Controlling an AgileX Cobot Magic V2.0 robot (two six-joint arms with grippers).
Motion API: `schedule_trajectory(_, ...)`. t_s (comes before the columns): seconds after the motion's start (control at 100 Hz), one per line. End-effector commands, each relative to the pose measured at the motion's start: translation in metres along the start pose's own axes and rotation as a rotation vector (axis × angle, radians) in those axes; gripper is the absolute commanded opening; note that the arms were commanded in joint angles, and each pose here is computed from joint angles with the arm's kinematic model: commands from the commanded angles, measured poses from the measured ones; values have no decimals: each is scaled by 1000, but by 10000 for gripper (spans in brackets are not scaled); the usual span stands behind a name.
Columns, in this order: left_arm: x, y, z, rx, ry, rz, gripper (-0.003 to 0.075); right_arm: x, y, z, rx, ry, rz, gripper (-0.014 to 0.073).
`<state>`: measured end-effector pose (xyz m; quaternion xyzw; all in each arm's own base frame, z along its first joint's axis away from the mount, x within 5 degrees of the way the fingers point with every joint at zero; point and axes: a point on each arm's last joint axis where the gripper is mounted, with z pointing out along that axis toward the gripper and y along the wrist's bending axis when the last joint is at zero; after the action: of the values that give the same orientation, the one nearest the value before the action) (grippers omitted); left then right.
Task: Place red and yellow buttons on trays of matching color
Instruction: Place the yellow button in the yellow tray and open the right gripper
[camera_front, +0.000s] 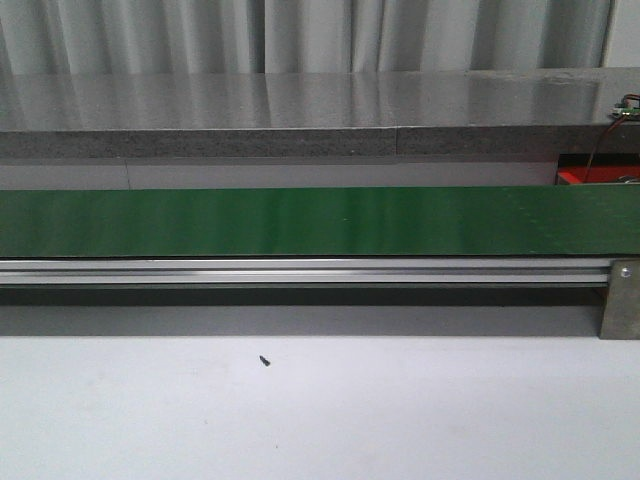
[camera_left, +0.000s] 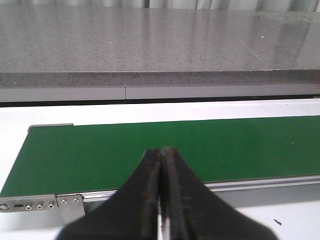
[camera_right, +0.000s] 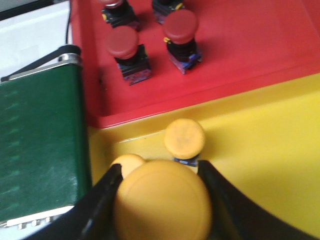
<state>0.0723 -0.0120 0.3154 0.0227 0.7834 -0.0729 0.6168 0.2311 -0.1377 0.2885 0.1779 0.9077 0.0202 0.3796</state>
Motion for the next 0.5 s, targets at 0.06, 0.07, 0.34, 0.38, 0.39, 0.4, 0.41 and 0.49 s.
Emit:
schedule_trajectory(0.06, -15, -1, -3, 7, -99, -6, -20, -9, -14, 6, 75, -87, 43, 203)
schedule_trajectory(0.07, -15, -1, -3, 8, -96, -6, -19, -9, -15, 7, 76, -85, 44, 203)
schedule_trajectory(0.34, -14, -1, -3, 8, -91, -6, -20, 1, -30, 46, 85, 7, 89, 203)
schedule_trajectory(0.38, -14, -1, -3, 8, -91, -6, -20, 3, -32, 52, 85, 22, 93, 203)
schedule_trajectory(0.39, -14, -1, -3, 8, -91, -6, -20, 3, -33, 54, 86, 26, 95, 203)
schedule_trajectory(0.4, -14, -1, -3, 8, -91, -6, -19, 4, -33, 55, 85, 29, 95, 203)
schedule_trajectory(0.41, -14, -1, -3, 8, -91, -6, -20, 4, -33, 55, 85, 31, 95, 203)
schedule_trajectory(0.49, -14, -1, -3, 8, -91, -6, -20, 7, -33, 65, 79, 56, 83, 203)
